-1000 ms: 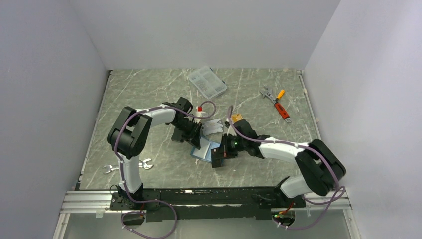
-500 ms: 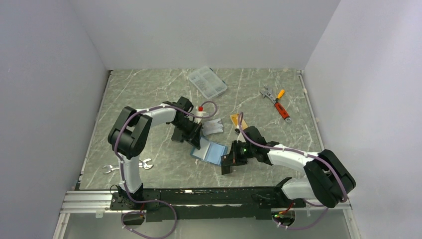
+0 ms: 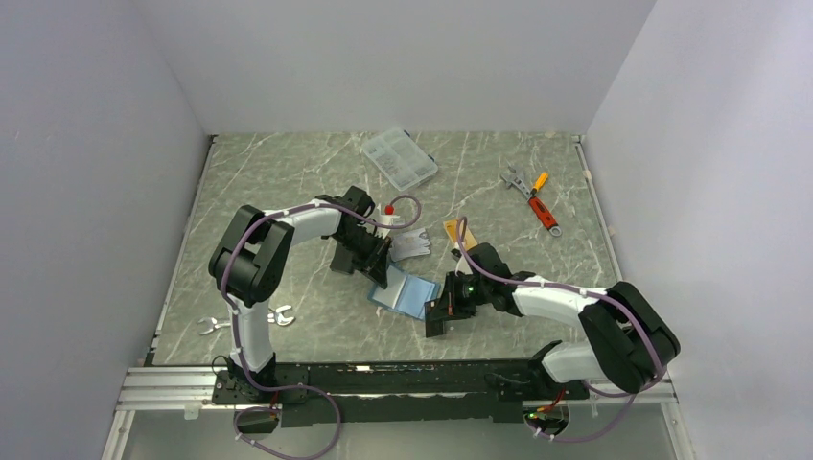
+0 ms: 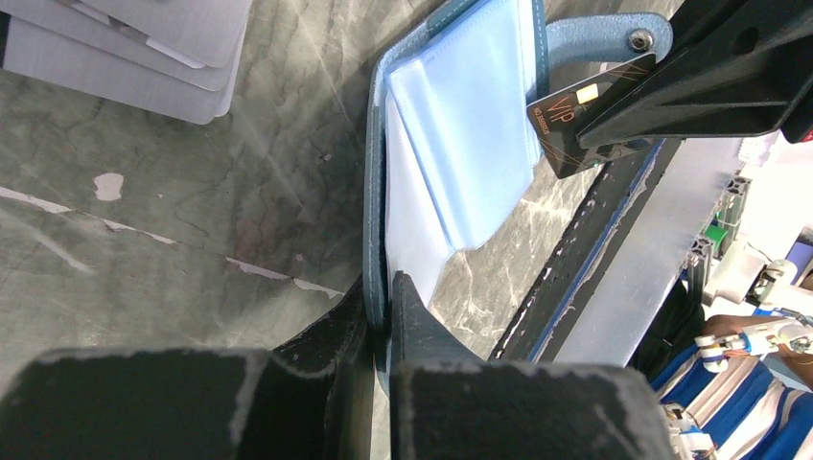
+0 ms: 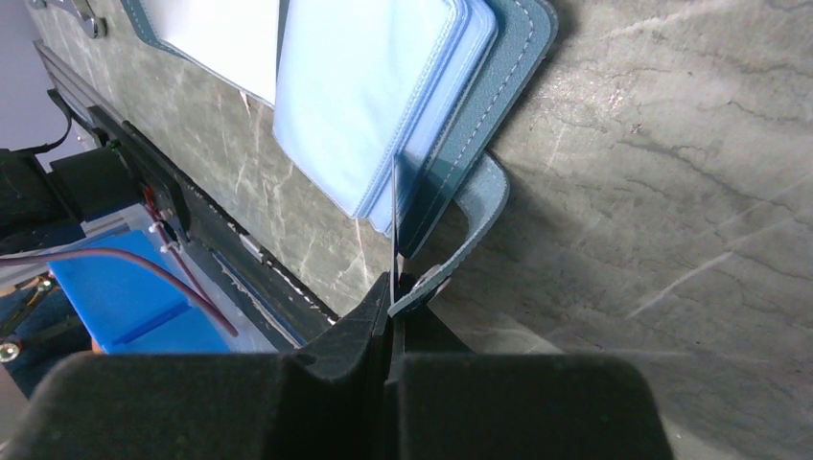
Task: Put the credit cards into the card holder
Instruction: Open the card holder at the center of the board, then insert the credit card into the card holder.
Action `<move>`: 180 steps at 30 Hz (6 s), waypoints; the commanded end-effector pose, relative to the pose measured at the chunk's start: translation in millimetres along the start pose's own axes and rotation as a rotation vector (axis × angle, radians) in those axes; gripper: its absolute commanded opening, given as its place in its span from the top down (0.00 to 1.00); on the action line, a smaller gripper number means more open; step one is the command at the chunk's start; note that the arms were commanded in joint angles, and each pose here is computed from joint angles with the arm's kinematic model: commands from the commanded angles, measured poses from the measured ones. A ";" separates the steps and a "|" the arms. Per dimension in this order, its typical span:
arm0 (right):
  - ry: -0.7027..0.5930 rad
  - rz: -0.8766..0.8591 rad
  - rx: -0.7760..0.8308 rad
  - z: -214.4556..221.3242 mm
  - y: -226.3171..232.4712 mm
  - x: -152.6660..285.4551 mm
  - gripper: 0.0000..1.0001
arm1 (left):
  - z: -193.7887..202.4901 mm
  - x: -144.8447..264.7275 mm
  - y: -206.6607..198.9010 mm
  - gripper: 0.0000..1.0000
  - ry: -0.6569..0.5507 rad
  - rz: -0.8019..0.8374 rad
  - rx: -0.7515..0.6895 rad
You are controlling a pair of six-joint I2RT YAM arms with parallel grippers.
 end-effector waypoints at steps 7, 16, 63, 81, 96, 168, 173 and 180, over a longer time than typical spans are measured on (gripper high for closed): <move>-0.041 -0.033 0.009 -9.5 3.0 -4.5 1.00 | -6.9 11.1 -17.7 0.97 -0.038 0.040 -0.092; -0.062 -0.039 0.040 -17.1 10.4 1.2 1.00 | -5.8 11.9 -18.4 0.96 -0.041 0.039 -0.097; -0.064 -0.158 0.109 -62.3 51.3 -39.6 1.00 | -1.2 16.6 -4.3 0.42 -0.081 0.156 0.013; -0.047 -0.132 0.111 -54.9 43.3 -40.6 1.00 | 29.1 0.6 -6.9 0.69 -0.084 0.001 0.013; -0.033 -0.181 0.116 -61.0 52.3 -49.9 1.00 | 42.7 3.2 1.9 0.34 -0.163 0.017 0.074; 0.019 -0.135 0.129 -54.3 62.1 -56.3 1.00 | 50.0 13.3 -84.2 0.60 0.027 -0.454 -1.251; 0.028 -0.128 0.125 -51.2 58.3 -57.6 1.00 | 59.4 5.1 -67.9 0.62 0.061 -0.484 -1.232; 0.024 -0.120 0.104 -47.8 53.8 -58.2 1.00 | 75.5 -1.4 -55.3 0.66 0.105 -0.526 -1.184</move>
Point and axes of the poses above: each gripper's point midway between its finger pads, its own x axis back along the fingers, its own y axis along the line the jaws close on, z = x × y, the point moved 10 cm from there along x, back along the fingers, and after that the axes turned 11 degrees about x, right-handed, at the moved point
